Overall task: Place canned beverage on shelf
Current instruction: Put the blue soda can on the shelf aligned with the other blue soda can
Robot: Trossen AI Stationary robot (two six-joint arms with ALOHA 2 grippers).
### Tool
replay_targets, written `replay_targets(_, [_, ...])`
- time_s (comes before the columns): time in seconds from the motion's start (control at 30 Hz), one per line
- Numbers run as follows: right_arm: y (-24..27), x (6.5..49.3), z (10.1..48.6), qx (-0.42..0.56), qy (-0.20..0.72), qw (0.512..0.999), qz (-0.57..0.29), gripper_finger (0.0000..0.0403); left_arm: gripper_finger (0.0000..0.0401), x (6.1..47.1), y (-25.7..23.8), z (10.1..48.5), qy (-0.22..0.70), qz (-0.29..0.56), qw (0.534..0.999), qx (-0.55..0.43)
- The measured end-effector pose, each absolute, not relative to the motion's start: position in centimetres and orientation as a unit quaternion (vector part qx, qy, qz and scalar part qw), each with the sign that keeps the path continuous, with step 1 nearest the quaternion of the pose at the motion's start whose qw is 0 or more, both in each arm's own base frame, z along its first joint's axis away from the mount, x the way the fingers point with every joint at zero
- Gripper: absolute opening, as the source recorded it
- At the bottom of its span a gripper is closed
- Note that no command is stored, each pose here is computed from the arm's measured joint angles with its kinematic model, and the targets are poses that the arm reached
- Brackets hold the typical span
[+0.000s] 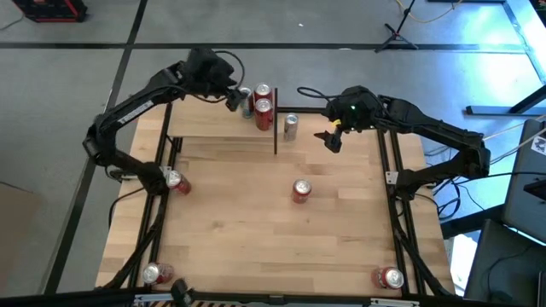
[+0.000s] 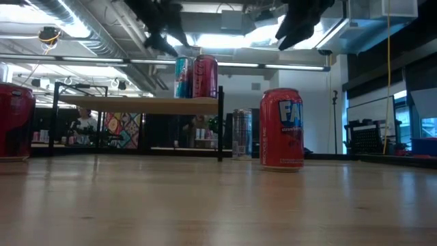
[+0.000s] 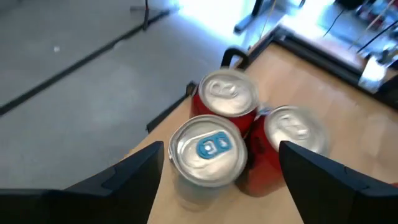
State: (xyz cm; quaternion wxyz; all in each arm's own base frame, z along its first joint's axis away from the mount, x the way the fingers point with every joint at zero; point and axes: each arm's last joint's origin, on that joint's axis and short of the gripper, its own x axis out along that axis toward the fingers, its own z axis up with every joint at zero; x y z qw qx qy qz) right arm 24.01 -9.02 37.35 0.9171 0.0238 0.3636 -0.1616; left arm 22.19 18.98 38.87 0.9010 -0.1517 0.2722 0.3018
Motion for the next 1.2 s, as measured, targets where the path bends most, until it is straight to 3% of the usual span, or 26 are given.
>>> replay_targets(0.23, [-12.6,26.5,35.3,0.008,0.370,0.907,-0.202,0.0362,0.0306,19.2,15.2,42.6,0.207,0.293,0.924,-0.135])
replay_targets(0.37, [-14.6,28.3,33.1,0.012,0.384,0.905,-0.182,0.0362,0.0306,18.2,13.3,43.7,0.188,0.289,0.929,-0.137])
replay_targets(0.83, [-19.2,30.1,25.3,0.029,0.288,0.939,-0.185,0.0362,0.0306,17.4,9.5,43.3,0.241,0.284,0.916,-0.153])
replay_targets(1.2, [-19.8,31.8,21.6,0.035,0.321,0.923,-0.208,0.0362,0.0306,17.6,9.2,43.3,0.240,0.302,0.912,-0.141])
